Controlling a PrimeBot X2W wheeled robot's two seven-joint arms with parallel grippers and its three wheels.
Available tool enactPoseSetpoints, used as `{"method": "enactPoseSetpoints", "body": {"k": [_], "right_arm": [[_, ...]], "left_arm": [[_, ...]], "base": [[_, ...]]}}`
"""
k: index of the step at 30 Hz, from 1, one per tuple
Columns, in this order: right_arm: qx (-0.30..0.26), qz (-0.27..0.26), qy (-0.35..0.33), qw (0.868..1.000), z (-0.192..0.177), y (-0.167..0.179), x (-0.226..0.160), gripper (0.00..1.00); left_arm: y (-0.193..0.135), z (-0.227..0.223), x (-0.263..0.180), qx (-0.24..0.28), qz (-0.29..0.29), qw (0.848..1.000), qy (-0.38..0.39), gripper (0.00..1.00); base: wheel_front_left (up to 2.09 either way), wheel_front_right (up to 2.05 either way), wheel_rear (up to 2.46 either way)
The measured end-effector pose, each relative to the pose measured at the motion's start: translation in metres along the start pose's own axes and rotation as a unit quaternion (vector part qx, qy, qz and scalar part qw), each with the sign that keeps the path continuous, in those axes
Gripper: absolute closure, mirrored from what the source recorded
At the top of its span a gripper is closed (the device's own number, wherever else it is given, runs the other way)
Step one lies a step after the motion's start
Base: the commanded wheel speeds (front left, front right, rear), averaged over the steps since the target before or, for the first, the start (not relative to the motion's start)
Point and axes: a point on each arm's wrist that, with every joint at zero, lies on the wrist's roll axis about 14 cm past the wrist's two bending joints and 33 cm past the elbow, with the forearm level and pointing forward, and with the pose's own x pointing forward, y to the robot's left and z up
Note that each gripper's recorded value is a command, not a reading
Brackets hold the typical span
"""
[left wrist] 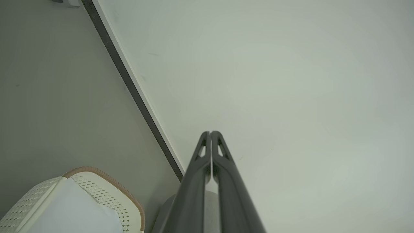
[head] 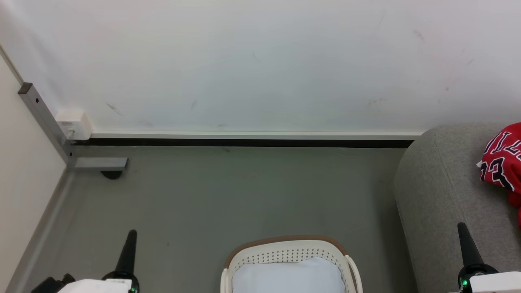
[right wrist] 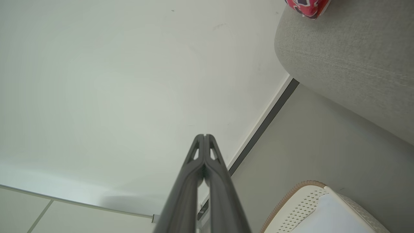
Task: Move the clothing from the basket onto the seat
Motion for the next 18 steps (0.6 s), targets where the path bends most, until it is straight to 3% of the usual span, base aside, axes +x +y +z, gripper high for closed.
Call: {"method": "enactPoseSetpoints", "body": {"k": [18], "right_arm": [[0.066, 0.007, 0.003, 0.998, 0.0012, 0.0042, 0.0055, 1.0]], "left_arm": [[-0.0029, 0.0045, 0.0022, -0.071, -0.007, 0.997, -0.001, 1.0]], "base": [[0.0, 0.0, 0.0]]}}
